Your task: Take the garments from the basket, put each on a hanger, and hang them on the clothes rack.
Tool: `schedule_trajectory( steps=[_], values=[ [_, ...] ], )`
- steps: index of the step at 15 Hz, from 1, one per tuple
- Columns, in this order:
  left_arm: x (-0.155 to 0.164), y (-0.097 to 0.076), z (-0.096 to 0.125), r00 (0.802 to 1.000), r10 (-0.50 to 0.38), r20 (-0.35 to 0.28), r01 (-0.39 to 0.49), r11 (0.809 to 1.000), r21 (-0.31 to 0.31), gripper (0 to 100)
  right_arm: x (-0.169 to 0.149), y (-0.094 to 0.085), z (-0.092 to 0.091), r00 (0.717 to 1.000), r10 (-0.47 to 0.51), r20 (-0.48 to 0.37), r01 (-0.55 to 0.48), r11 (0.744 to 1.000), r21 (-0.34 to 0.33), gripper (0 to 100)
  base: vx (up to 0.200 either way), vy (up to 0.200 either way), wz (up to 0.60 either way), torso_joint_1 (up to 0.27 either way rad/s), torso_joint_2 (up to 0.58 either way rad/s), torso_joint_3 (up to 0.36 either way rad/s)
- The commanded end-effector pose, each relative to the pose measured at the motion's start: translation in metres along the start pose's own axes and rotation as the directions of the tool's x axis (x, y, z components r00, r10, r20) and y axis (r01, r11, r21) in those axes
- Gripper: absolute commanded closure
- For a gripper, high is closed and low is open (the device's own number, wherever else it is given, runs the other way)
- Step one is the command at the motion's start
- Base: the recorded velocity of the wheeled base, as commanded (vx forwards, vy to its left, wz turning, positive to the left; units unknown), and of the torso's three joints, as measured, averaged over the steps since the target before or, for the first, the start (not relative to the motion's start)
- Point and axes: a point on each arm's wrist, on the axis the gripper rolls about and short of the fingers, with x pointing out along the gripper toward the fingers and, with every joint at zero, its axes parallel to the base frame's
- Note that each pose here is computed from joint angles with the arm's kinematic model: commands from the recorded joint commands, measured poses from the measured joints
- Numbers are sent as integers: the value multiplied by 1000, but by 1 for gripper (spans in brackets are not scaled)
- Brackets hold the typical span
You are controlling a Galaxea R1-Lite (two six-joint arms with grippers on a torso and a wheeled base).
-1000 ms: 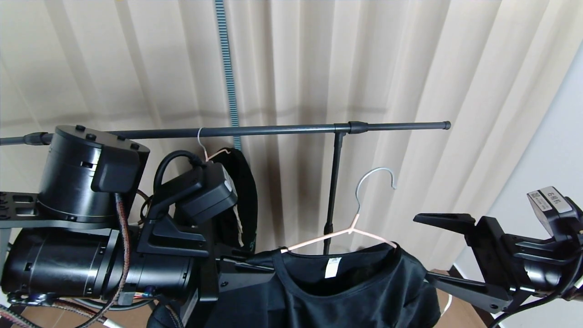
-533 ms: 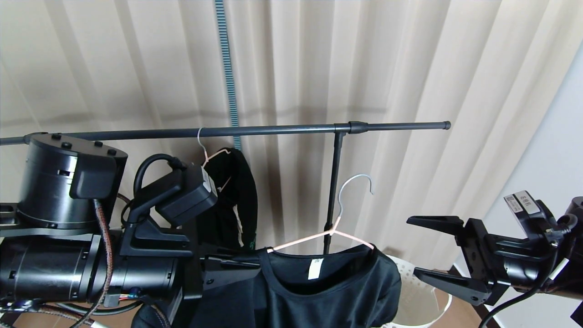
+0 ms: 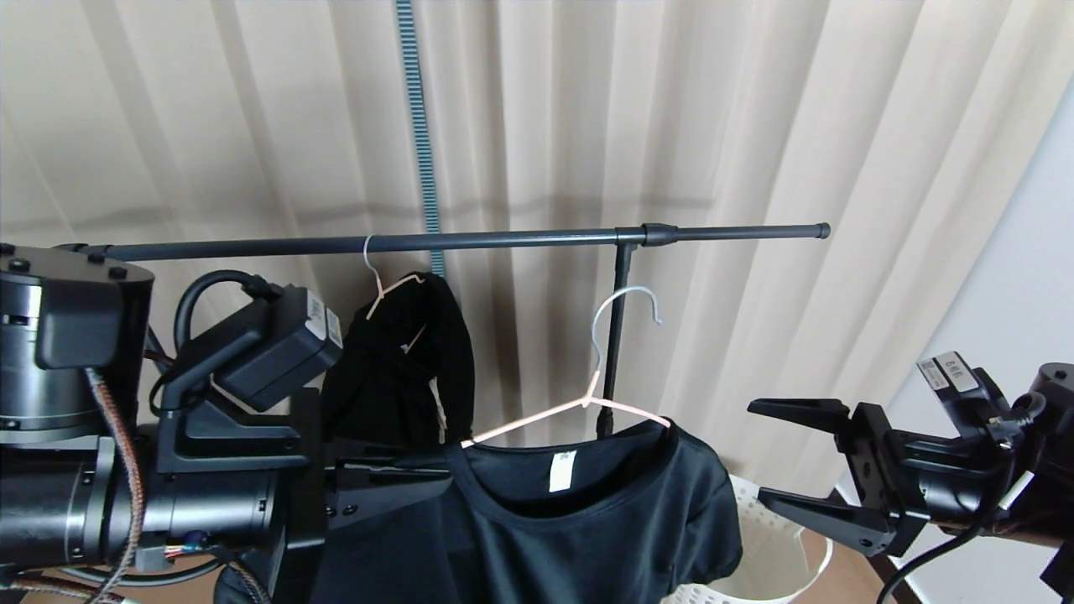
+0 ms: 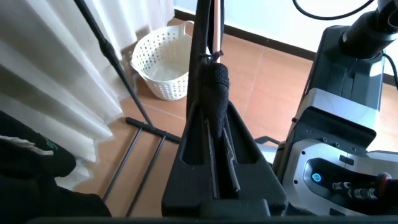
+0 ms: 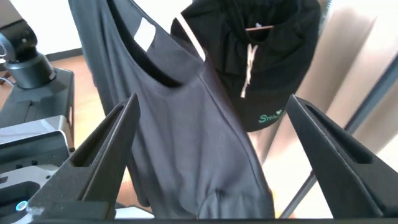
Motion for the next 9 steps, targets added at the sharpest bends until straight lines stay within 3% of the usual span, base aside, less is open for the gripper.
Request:
schedule_trajectory(
  steps=[1, 9],
  values=[
    [-13, -3, 2, 999, 20, 37, -21, 1000, 13, 100, 1, -4, -4, 1000, -3, -6, 3, 1000, 13, 0, 0, 0, 0, 0, 0, 0],
    [-41, -19, 7, 991, 14, 131, -23, 998, 65, 100, 4, -31, -32, 999, -40, -13, 41, 998, 38, 0, 0, 0, 0, 0, 0, 0]
  ],
)
